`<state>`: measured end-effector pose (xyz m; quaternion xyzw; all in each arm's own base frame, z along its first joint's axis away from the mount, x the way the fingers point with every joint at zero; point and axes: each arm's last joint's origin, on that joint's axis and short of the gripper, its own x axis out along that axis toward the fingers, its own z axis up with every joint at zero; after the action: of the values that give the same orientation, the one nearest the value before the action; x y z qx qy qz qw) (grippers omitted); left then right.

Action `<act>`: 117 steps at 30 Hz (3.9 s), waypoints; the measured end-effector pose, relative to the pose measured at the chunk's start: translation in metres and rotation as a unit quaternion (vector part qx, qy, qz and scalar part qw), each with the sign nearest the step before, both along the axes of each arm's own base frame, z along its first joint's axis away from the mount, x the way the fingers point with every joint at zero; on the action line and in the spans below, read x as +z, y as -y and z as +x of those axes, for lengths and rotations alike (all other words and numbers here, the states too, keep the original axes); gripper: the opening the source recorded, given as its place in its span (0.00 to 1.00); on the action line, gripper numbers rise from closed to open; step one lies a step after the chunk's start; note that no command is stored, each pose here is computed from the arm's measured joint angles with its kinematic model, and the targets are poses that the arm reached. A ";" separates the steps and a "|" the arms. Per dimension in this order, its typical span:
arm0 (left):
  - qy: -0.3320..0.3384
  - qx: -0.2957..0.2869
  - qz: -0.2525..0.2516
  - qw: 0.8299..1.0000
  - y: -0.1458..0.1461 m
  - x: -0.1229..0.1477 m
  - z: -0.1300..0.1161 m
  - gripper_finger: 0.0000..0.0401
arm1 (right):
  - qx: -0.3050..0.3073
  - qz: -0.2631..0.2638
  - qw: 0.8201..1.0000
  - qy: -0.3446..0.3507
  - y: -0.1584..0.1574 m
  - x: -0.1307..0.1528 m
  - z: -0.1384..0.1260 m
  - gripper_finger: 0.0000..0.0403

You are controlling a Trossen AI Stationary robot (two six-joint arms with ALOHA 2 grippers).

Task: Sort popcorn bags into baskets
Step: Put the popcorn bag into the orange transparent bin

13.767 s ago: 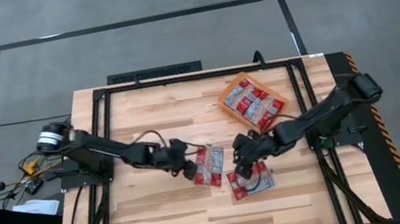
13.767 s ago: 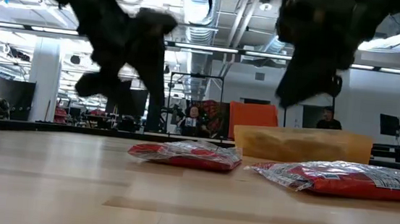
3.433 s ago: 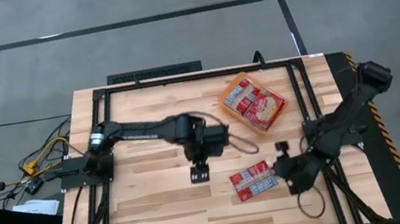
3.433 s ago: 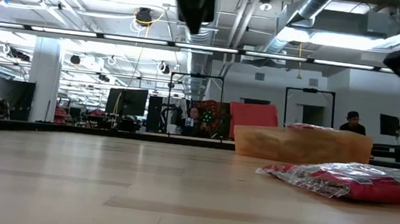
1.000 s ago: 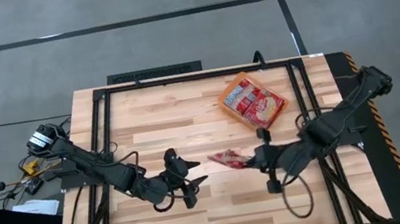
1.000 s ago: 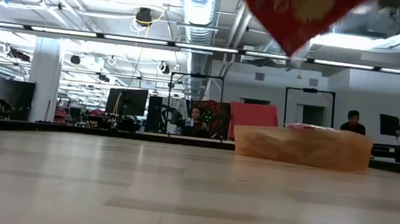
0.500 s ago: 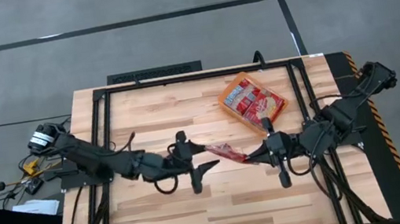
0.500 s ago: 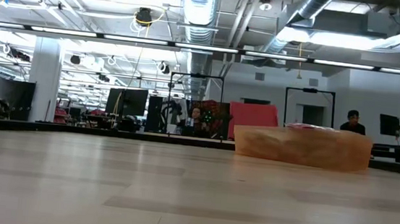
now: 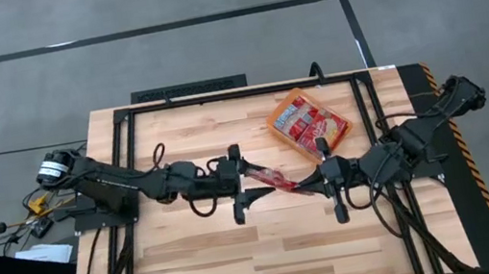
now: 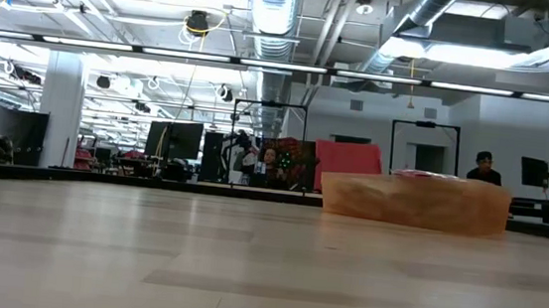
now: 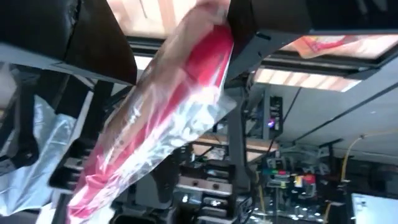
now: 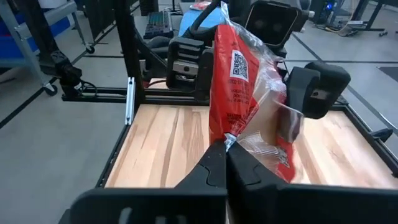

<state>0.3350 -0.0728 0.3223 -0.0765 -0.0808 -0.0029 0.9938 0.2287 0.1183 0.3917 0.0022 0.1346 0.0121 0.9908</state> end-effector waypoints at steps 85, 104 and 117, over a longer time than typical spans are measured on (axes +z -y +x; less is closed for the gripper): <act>-0.379 -0.024 -0.017 0.925 -0.309 -0.064 0.149 0.41 | -0.164 -0.061 0.984 0.007 0.094 0.033 -0.129 0.24; -0.332 -0.013 0.040 0.942 -0.308 -0.055 0.157 0.45 | -0.174 -0.065 0.983 0.008 0.095 0.033 -0.129 0.24; -0.351 0.033 0.096 0.931 -0.305 -0.056 0.159 0.45 | -0.189 -0.079 0.979 -0.004 0.096 0.030 -0.130 0.24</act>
<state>0.4940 0.2323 0.2666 0.0260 0.2717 0.0487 0.9608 0.0986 0.0224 0.4220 -0.0503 0.1361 -0.1860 0.9718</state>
